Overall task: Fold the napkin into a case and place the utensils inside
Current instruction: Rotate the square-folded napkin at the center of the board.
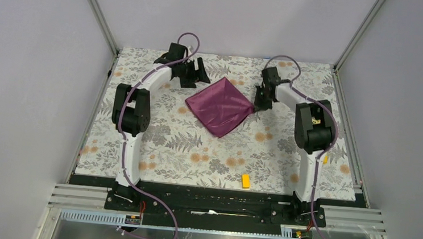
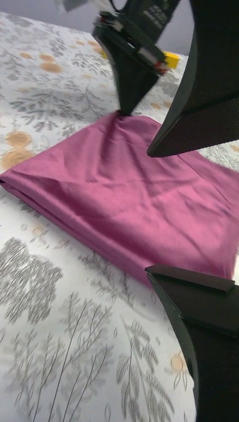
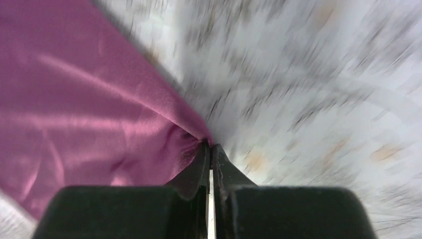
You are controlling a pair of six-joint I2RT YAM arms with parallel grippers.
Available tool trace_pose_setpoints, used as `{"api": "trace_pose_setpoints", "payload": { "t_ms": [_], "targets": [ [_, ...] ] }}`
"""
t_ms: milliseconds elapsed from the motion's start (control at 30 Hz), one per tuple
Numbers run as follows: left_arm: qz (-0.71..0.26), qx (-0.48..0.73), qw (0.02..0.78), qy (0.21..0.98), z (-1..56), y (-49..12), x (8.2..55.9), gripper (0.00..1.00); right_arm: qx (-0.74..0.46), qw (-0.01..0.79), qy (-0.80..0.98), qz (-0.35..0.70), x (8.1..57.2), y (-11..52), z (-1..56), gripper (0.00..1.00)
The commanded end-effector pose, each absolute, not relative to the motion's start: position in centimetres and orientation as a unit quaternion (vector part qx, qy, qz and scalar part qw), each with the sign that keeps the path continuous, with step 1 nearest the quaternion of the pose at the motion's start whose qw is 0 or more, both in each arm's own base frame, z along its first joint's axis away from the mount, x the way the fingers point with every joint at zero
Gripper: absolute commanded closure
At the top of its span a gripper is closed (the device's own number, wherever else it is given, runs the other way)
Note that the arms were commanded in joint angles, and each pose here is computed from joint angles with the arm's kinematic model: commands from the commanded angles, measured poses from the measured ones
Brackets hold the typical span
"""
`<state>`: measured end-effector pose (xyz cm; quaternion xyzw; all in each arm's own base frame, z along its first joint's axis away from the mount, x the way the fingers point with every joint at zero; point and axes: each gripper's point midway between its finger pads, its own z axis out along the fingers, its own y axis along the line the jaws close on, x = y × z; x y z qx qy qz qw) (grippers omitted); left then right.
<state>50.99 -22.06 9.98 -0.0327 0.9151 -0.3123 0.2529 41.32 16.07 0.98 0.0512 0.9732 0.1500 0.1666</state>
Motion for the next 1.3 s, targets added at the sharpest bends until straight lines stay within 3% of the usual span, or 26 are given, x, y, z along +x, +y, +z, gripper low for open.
{"api": "trace_pose_setpoints", "payload": {
  "t_ms": [0, 100, 200, 300, 433, 600, 833, 1000, 1100, 1200, 1267],
  "targets": [
    [-0.353, -0.06, 0.284, 0.89, 12.8, -20.4, 54.1, 0.16, -0.058, 0.157, 0.982, -0.089, 45.4, 7.6, -0.2, 0.95],
    [-0.351, -0.071, 0.286, 0.889, 12.5, -19.2, 55.3, 0.16, -0.084, 0.216, 0.969, -0.084, 50.9, 8.7, 2.9, 0.68],
    [-0.374, -0.072, 0.259, 0.888, 11.4, -19.4, 55.1, 0.16, -0.048, 0.233, 0.971, -0.039, 52.4, 10.4, 6.7, 0.45],
    [-0.4, -0.07, 0.234, 0.883, 9.3, -20.7, 53.8, 0.17, 0.004, 0.236, 0.971, 0.045, 50.7, 12.7, 8.9, 0.33],
    [-0.413, -0.071, 0.21, 0.884, 7.2, -22.1, 52.7, 0.23, 0.043, 0.226, 0.956, 0.184, 46.6, 16.2, 9.7, 0.32],
    [-0.369, -0.048, 0.19, 0.909, 4.6, -22.8, 50.6, 0.26, 0.067, 0.207, 0.933, 0.287, 42.9, 17.2, 9.0, 0.31],
    [-0.332, -0.074, 0.172, 0.924, 2.7, -22.8, 45.3, 0.4, 0.067, 0.173, 0.946, 0.267, 39.7, 15.9, 6.8, 0.31],
    [-0.353, -0.098, 0.167, 0.916, 3.9, -23.3, 40.3, 0.44, 0.07, 0.171, 0.948, 0.259, 37.7, 15.4, 6.9, 0.31],
    [-0.347, -0.114, 0.179, 0.913, 5.2, -22.5, 39.1, 0.4, 0.088, 0.161, 0.949, 0.256, 36.4, 15.0, 6.6, 0.29],
    [-0.321, -0.119, 0.196, 0.919, 6.4, -21.0, 37.6, 0.24, 0.126, 0.146, 0.948, 0.253, 35.1, 14.1, 5.9, 0.26],
    [-0.322, -0.123, 0.202, 0.917, 6.9, -20.5, 36.2, 0.21, 0.158, 0.134, 0.939, 0.275, 34.3, 13.9, 5.8, 0.25]
  ]
}}
